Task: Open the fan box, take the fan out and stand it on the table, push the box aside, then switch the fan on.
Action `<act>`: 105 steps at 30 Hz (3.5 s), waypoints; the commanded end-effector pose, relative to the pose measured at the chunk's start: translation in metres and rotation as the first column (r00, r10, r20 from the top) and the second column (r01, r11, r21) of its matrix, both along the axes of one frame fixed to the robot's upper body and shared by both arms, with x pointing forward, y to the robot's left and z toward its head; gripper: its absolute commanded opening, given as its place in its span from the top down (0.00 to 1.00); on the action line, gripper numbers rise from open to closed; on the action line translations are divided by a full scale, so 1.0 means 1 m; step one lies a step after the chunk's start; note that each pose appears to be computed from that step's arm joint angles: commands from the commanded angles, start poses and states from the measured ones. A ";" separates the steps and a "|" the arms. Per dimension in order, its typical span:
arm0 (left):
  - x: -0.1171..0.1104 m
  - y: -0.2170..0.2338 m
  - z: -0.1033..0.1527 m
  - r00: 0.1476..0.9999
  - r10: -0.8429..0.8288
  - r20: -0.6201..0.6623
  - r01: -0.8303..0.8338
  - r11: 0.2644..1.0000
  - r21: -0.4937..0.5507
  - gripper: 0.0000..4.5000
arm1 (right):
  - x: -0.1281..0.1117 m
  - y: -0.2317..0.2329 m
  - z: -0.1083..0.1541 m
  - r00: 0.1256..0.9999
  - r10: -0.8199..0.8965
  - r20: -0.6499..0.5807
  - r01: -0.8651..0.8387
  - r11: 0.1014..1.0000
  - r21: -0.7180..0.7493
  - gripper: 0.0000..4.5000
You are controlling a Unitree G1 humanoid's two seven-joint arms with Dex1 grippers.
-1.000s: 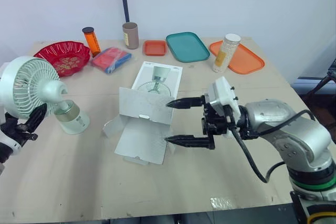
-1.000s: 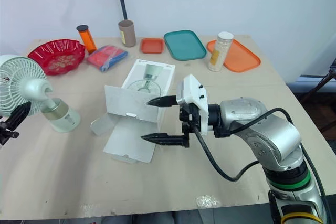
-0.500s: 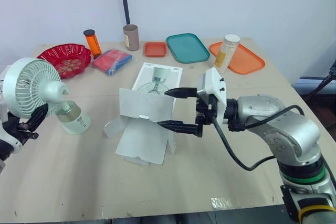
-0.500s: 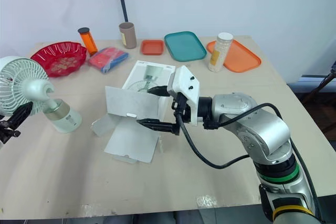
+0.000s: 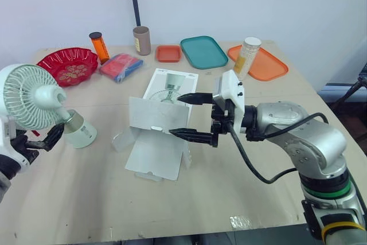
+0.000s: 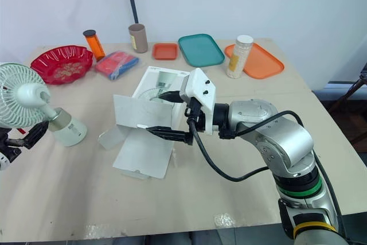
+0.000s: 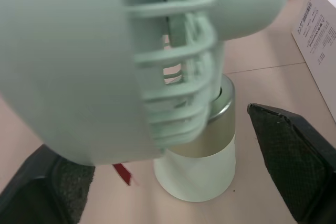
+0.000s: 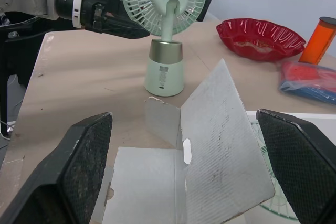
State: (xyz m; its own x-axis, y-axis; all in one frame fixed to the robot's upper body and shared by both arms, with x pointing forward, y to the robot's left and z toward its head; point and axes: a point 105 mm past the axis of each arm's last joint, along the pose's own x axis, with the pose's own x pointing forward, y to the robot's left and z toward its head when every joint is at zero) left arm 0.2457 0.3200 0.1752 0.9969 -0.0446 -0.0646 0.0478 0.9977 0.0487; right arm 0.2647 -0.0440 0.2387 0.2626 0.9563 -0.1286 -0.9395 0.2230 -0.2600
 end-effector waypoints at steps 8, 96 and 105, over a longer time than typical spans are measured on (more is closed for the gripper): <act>-0.007 0.006 0.011 0.998 0.025 0.051 -0.026 0.999 0.020 0.01 | -0.005 0.001 0.003 0.999 0.027 0.033 -0.027 1.000 -0.011 0.00; -0.015 -0.124 0.013 0.525 -0.846 -0.092 0.821 0.474 0.318 0.00 | 0.041 0.007 -0.083 0.759 -0.636 -0.139 0.611 0.769 -0.187 0.12; -0.010 -0.129 0.011 0.516 -0.853 -0.076 0.824 0.469 0.319 0.00 | 0.049 -0.002 -0.079 0.699 -0.703 -0.133 0.682 0.710 -0.172 0.90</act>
State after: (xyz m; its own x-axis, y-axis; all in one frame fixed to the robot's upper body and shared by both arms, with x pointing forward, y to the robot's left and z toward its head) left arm 0.2340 0.1925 0.1812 0.4887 -0.8553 -0.1721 0.8459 0.4162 0.3335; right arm 0.3117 -0.0464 0.1458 0.7874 0.4894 -0.3748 -0.5737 0.8042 -0.1553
